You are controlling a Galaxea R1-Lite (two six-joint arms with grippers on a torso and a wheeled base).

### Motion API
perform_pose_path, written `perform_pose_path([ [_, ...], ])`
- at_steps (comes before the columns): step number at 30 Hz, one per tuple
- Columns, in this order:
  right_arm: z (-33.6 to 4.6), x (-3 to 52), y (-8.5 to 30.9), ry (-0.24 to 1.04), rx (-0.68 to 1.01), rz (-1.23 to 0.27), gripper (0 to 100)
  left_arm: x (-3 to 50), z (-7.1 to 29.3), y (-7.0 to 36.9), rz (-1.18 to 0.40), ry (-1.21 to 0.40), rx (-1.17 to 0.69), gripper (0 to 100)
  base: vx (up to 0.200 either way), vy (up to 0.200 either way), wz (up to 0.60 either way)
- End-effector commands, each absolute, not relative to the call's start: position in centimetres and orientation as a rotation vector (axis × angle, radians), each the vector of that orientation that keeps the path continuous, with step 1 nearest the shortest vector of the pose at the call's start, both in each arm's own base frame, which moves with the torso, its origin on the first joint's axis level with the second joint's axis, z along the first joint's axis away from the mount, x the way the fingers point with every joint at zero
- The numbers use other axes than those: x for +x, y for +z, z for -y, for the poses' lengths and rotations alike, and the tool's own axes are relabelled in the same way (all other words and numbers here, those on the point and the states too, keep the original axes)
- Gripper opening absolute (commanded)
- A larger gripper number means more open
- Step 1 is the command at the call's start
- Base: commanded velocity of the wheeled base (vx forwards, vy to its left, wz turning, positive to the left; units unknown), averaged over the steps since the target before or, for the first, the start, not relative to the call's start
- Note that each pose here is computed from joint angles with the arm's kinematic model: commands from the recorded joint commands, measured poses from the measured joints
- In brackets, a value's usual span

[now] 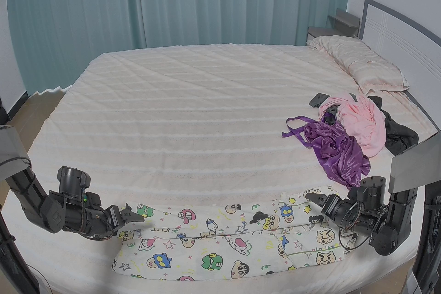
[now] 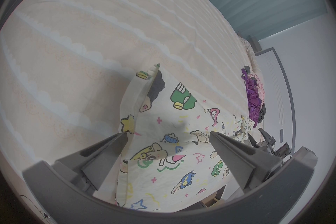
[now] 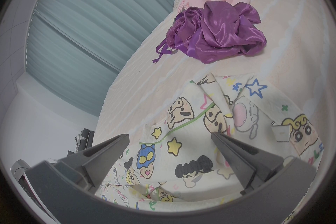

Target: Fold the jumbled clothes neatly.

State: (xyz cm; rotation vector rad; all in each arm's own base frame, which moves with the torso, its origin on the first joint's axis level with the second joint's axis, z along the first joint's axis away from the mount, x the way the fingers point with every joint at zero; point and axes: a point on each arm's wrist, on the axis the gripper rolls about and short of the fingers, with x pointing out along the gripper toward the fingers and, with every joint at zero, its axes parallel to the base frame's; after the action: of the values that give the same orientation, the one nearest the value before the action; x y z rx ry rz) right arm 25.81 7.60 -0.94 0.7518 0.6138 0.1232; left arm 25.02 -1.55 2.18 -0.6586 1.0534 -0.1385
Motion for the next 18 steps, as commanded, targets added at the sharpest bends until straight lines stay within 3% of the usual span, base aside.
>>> perform_pose_path([
  [1,-7.65,25.88,-0.83,0.13,0.755,-0.604,100,25.19,1.7,1.41,-1.081,-0.133,-0.657,100,0.0,0.0,0.0],
  [6,-7.64,25.85,-0.84,0.128,0.754,-0.604,100,25.27,1.78,1.49,-1.076,-0.138,-0.655,100,0.0,0.0,0.0],
  [7,-7.64,25.85,-0.84,0.128,0.753,-0.604,100,25.31,1.78,1.48,-1.077,-0.139,-0.655,0,0.0,0.0,0.0],
  [18,-7.66,25.96,-0.76,0.13,0.752,-0.598,100,24.72,1.67,1.36,-1.092,-0.125,-0.656,0,0.0,0.0,0.0],
])
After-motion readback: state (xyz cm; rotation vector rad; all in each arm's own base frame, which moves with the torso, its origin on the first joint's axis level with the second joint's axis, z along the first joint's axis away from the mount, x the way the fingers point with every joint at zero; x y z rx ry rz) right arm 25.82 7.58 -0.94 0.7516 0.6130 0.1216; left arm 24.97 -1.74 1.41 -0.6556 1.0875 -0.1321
